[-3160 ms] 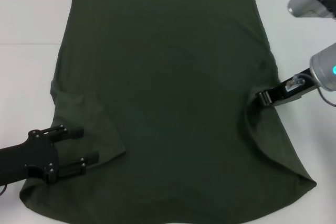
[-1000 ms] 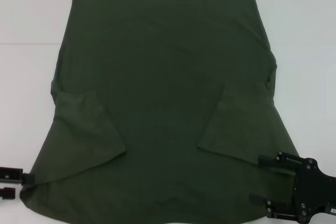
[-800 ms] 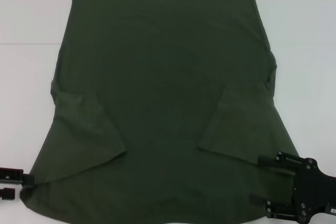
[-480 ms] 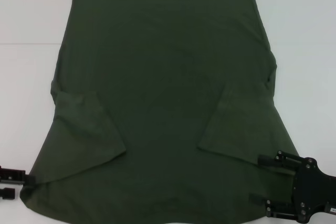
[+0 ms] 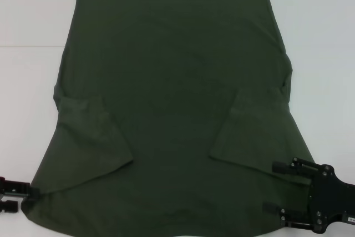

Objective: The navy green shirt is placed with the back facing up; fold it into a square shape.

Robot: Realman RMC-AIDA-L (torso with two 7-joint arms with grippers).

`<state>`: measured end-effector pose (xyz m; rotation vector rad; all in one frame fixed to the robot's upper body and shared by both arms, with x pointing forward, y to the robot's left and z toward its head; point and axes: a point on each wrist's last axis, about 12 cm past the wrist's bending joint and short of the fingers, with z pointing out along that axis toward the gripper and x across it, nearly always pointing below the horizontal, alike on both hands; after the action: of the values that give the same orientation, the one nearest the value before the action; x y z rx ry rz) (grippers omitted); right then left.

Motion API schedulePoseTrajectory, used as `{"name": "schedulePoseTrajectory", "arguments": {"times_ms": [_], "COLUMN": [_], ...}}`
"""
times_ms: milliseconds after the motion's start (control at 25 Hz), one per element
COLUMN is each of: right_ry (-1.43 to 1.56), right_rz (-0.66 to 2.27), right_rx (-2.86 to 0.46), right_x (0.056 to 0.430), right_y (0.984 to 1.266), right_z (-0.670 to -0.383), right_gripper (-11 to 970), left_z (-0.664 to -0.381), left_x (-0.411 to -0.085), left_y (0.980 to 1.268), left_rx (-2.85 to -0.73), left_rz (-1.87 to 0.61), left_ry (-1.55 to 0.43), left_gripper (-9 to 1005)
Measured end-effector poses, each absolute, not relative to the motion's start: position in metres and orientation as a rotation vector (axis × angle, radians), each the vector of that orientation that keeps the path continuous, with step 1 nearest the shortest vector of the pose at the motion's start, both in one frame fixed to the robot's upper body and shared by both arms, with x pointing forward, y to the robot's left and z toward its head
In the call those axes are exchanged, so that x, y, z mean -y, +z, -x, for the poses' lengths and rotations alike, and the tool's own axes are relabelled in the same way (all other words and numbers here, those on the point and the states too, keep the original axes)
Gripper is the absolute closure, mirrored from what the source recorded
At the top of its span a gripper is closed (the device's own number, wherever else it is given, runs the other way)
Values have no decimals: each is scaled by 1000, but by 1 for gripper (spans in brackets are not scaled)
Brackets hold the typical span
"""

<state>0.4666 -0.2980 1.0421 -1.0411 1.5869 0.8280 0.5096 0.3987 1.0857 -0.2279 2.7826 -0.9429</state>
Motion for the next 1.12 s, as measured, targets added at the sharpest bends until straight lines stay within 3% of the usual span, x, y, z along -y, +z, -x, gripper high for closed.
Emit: {"name": "schedulePoseTrajectory", "arguments": {"times_ms": [1120], "right_ry": [830], "right_rz": [1033], "right_rx": [-1595], "right_x": [297], "right_y": [1040], "right_z": [-467], "right_gripper": [121], "left_z": [-529], "left_x": [-354], "left_y": [1084], "left_rx": [-2789], "left_rz": [149], "left_ry": [-1063], "left_gripper": [274]}}
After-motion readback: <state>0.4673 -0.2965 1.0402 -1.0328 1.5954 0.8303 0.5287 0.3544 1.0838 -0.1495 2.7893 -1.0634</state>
